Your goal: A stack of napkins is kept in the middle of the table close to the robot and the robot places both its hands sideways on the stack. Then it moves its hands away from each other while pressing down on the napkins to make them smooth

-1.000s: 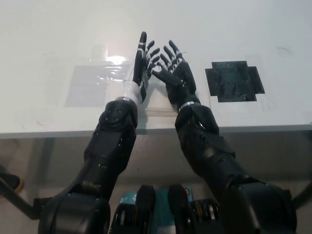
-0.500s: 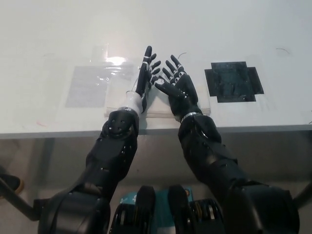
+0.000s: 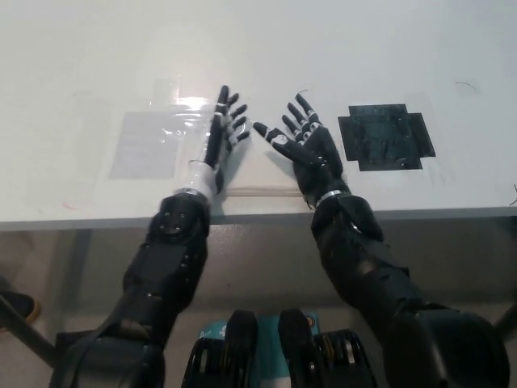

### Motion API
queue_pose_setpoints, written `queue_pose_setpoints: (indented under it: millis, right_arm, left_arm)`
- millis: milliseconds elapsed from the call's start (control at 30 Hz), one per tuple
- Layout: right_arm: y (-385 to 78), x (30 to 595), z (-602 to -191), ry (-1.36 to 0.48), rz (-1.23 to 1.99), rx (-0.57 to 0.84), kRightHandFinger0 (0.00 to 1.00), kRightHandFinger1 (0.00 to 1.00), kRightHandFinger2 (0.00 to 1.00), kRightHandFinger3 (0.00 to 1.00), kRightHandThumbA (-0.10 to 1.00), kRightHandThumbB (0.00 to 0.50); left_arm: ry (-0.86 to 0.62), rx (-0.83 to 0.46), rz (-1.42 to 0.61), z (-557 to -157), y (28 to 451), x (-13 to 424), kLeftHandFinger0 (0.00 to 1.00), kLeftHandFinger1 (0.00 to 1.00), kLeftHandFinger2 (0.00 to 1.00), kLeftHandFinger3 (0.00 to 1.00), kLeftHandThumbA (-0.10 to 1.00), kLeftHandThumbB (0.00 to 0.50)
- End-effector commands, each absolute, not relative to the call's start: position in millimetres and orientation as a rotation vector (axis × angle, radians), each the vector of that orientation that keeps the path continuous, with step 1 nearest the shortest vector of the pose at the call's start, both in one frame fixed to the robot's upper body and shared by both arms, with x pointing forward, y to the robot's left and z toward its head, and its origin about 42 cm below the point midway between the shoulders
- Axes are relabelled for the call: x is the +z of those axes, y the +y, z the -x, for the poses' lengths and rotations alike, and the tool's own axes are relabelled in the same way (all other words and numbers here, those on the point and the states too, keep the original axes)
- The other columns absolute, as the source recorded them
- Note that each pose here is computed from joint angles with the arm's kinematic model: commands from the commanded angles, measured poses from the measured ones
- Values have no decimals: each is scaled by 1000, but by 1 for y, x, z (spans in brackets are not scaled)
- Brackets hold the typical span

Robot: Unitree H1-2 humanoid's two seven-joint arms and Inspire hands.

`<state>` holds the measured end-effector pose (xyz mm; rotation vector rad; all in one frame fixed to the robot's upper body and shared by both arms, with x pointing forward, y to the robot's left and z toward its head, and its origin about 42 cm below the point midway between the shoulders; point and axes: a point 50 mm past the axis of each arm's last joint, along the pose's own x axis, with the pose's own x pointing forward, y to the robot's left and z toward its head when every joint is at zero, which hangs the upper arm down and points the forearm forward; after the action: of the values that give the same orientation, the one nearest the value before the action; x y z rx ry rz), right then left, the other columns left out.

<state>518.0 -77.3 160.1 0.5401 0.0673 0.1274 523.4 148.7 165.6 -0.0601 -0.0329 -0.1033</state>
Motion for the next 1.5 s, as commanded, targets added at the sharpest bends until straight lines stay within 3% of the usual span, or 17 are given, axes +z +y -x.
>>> queue_pose_setpoints:
  millis: [0,367,567,633,700,933,967,1000,1033,1100,1133,1200,1267,1367,1467]
  right_arm:
    - [-115,148,-519,59,-543,50,1000,1000,1000,1000,1000,273]
    - [-159,146,-524,33,-535,-16,1000,1000,1000,1000,1000,272]
    - [-172,150,-527,6,-535,-23,1000,1000,1000,1000,1000,251]
    - [-175,154,-528,-12,-526,-26,1000,1000,1000,1000,1000,265]
    - [-179,162,-532,-53,-523,-14,1000,1000,1000,1000,1000,264]
    - [-189,202,-529,-318,-434,70,1000,1000,1000,1000,1000,206]
    - [-191,207,-524,-369,-406,88,1000,1000,1000,1000,1000,200]
    - [-193,218,-515,-429,-391,90,1000,1000,1000,1000,1000,247]
    - [-194,226,-506,-463,-375,88,1000,1000,1000,1000,1000,253]
    - [-197,244,-481,-545,-321,118,1000,1000,1000,1000,1000,275]
    - [-198,254,-462,-599,-282,131,1000,1000,1000,1000,1000,269]
    - [-199,258,-431,-647,-234,150,1000,1000,1000,1000,1000,306]
    - [-198,258,-411,-685,-208,159,1000,1000,1000,1000,1000,309]
    - [-193,251,-371,-733,-166,173,1000,1000,1000,1000,1000,269]
    - [-187,250,-344,-777,-137,199,1000,1000,1000,1000,1000,319]
  left_arm:
    - [-27,-36,67,-525,191,163,1000,1000,1000,1000,1000,377]
    - [-12,17,93,-528,241,162,1000,1000,1000,1000,1000,318]
    - [-14,20,105,-532,256,170,1000,1000,1000,1000,1000,311]
    - [-48,15,86,-531,261,174,1000,1000,1000,1000,1000,308]
    - [-74,3,75,-532,264,180,1000,1000,1000,1000,1000,353]
    - [-226,-73,7,-511,263,201,1000,1000,1000,1000,1000,333]
    - [-244,-83,-24,-505,262,204,1000,1000,1000,1000,1000,335]
    - [-276,-109,-33,-492,259,210,1000,1000,1000,1000,1000,344]
    - [-297,-123,-51,-483,257,213,1000,1000,1000,1000,1000,341]
    - [-352,-151,-89,-464,252,221,1000,1000,1000,1000,1000,297]
    - [-382,-180,-96,-449,249,225,1000,1000,1000,1000,1000,293]
    - [-405,-218,-96,-425,243,227,1000,1000,1000,1000,1000,296]
    - [-412,-231,-114,-405,238,226,1000,1000,1000,1000,1000,304]
    - [-453,-271,-131,-366,229,224,1000,1000,1000,1000,1000,305]
    - [-512,-309,-125,-334,226,227,1000,1000,1000,1000,1000,316]
